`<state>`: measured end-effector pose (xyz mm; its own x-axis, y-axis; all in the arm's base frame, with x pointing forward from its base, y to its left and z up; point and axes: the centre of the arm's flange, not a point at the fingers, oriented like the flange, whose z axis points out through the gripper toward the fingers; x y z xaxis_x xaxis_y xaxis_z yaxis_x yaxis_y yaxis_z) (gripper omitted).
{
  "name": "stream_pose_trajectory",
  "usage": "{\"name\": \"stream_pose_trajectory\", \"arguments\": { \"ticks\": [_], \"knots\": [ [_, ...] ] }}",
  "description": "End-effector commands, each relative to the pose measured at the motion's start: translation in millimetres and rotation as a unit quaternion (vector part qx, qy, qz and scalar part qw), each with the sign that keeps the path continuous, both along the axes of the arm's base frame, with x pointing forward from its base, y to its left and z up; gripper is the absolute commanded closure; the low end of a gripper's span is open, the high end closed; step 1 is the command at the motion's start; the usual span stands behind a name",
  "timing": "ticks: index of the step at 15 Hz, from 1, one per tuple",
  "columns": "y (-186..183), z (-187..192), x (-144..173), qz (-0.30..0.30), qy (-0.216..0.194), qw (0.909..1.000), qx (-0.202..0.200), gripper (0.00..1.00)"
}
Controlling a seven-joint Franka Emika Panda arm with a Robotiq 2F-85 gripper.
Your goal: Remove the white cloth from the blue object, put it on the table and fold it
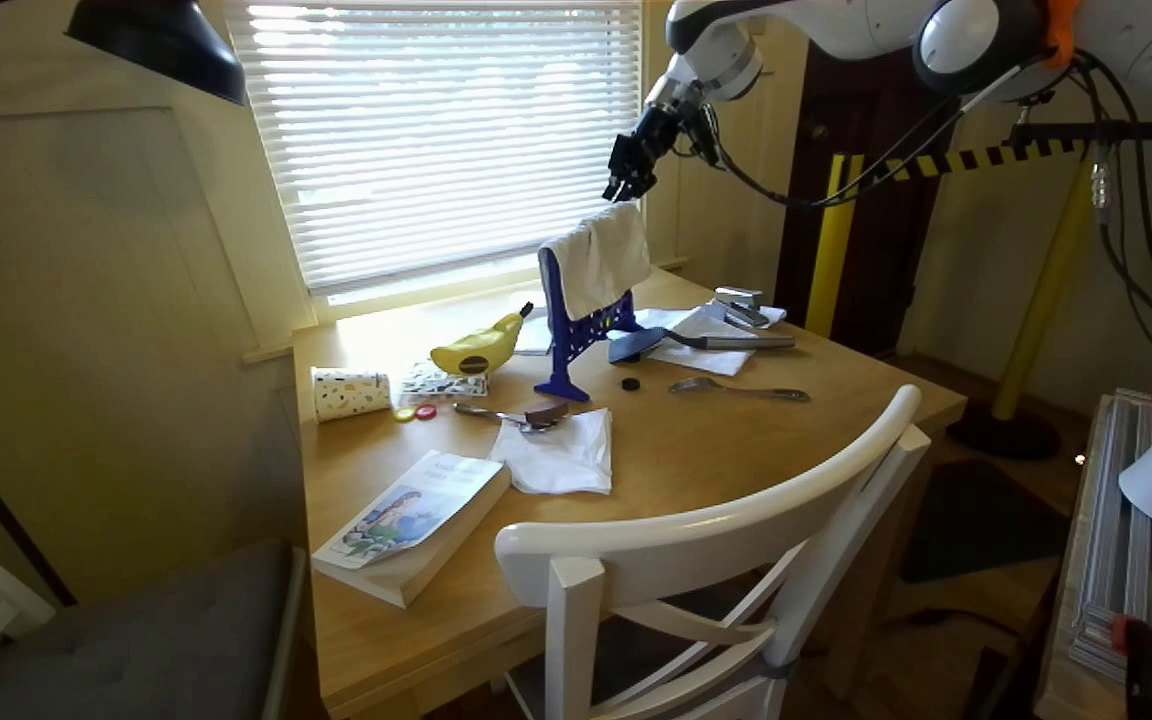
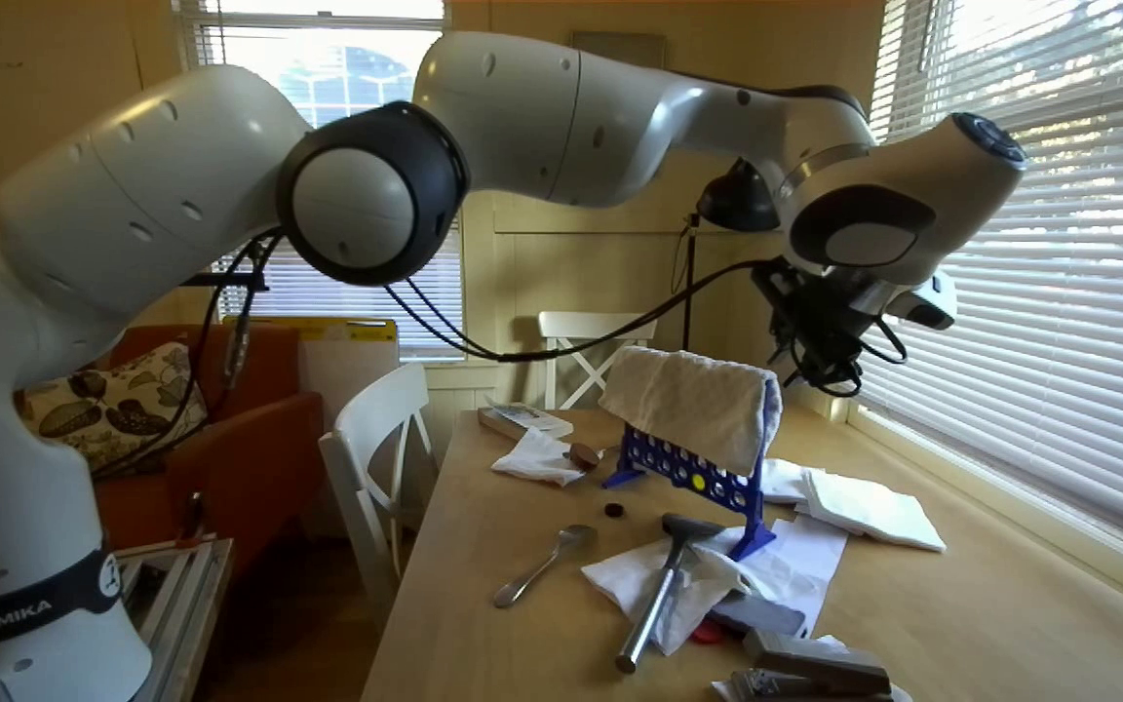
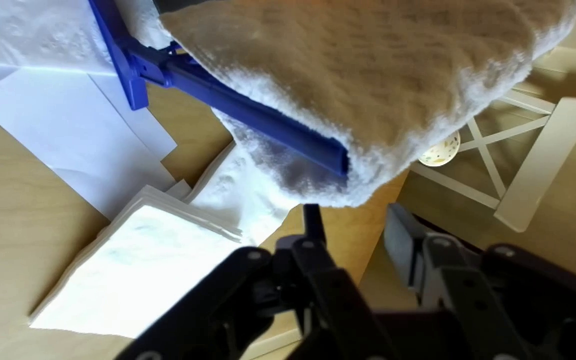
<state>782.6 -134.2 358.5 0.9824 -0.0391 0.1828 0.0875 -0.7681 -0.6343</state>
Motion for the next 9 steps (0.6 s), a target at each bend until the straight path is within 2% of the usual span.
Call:
{"name": "stream_pose_trajectory", "arguments": {
  "ticks": [1,3,4,5,6,9],
  "knots": [
    [2,1,9,-0.001,-0.003,1.0000,-0.003,0.86],
    [1,2,7,0.002,-0.003,0.9999,-0.014,0.85],
    [-1,2,7,0.001,-0.004,0.9998,-0.019,0.78],
    [-3,1,6,0.002,-0.003,0.9997,-0.024,0.76],
    [-4,1,6,0.002,-0.002,0.9996,-0.028,0.69],
    [-10,1,0,0.007,-0.003,0.9993,-0.036,0.68]
  ]
}}
